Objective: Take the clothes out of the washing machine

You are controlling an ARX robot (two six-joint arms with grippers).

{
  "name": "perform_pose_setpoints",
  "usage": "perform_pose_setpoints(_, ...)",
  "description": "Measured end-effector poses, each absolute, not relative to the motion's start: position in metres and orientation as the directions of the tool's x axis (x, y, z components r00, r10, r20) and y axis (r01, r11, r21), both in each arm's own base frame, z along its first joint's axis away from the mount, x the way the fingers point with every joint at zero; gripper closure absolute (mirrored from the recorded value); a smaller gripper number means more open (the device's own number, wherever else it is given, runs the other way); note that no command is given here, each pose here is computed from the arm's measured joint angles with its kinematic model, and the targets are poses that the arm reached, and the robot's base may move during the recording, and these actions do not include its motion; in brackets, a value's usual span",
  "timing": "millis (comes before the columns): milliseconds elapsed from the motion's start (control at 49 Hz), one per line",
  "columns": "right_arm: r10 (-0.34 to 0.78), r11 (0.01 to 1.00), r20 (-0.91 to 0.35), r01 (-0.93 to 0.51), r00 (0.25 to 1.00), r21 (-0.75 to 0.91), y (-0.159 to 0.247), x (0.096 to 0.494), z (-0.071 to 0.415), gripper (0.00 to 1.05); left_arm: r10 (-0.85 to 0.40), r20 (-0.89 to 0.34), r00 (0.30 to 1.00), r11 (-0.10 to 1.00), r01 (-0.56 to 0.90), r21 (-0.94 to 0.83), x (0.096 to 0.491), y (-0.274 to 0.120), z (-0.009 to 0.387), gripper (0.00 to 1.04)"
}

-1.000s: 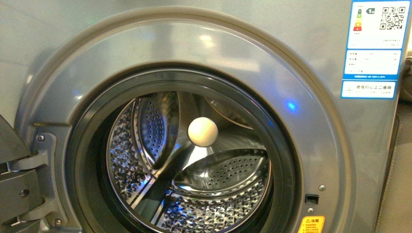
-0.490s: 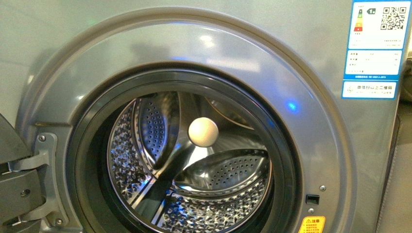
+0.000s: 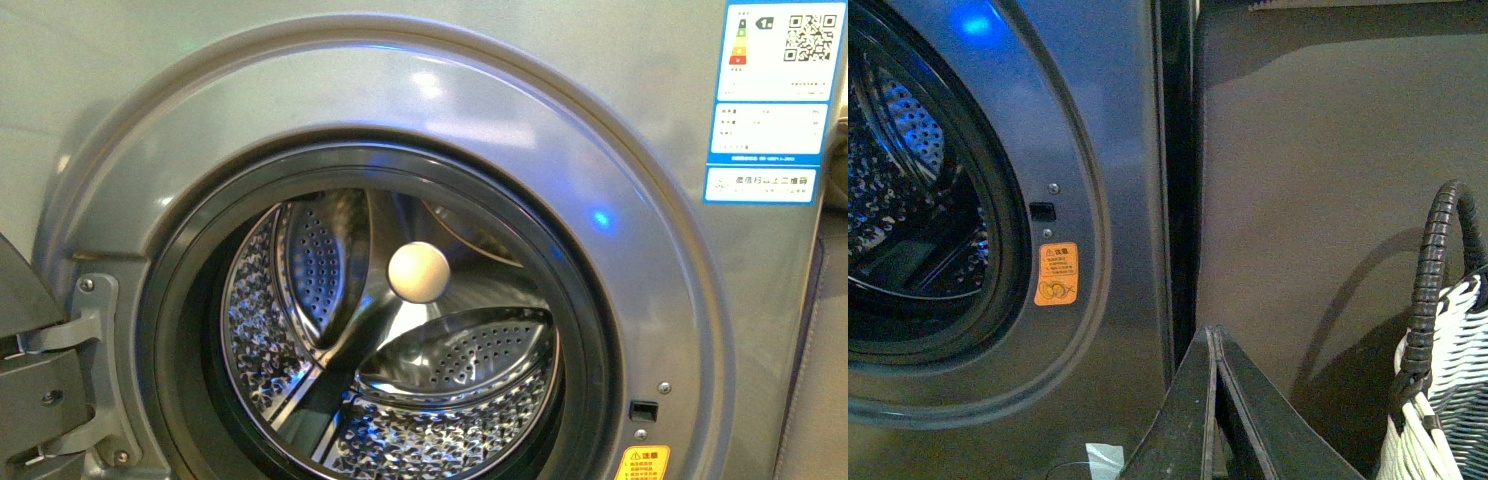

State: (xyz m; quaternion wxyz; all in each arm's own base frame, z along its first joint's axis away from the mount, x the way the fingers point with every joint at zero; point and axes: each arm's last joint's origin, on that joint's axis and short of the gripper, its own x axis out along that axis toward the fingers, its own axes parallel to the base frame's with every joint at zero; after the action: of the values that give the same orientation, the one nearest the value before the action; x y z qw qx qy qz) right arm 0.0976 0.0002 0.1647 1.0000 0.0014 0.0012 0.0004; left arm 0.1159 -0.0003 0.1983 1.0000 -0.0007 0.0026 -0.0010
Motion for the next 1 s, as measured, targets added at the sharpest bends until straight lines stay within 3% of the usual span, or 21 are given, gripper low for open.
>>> perform_pose_setpoints(1000, 0.001, 1.000, -0.002, -0.001, 1.000, 0.003, 0.000, 0.098, 0.165, 1.02, -0.002, 0.004, 1.000, 1.000, 0.002, -0.001, 0.097, 0.000, 0.166, 1.01)
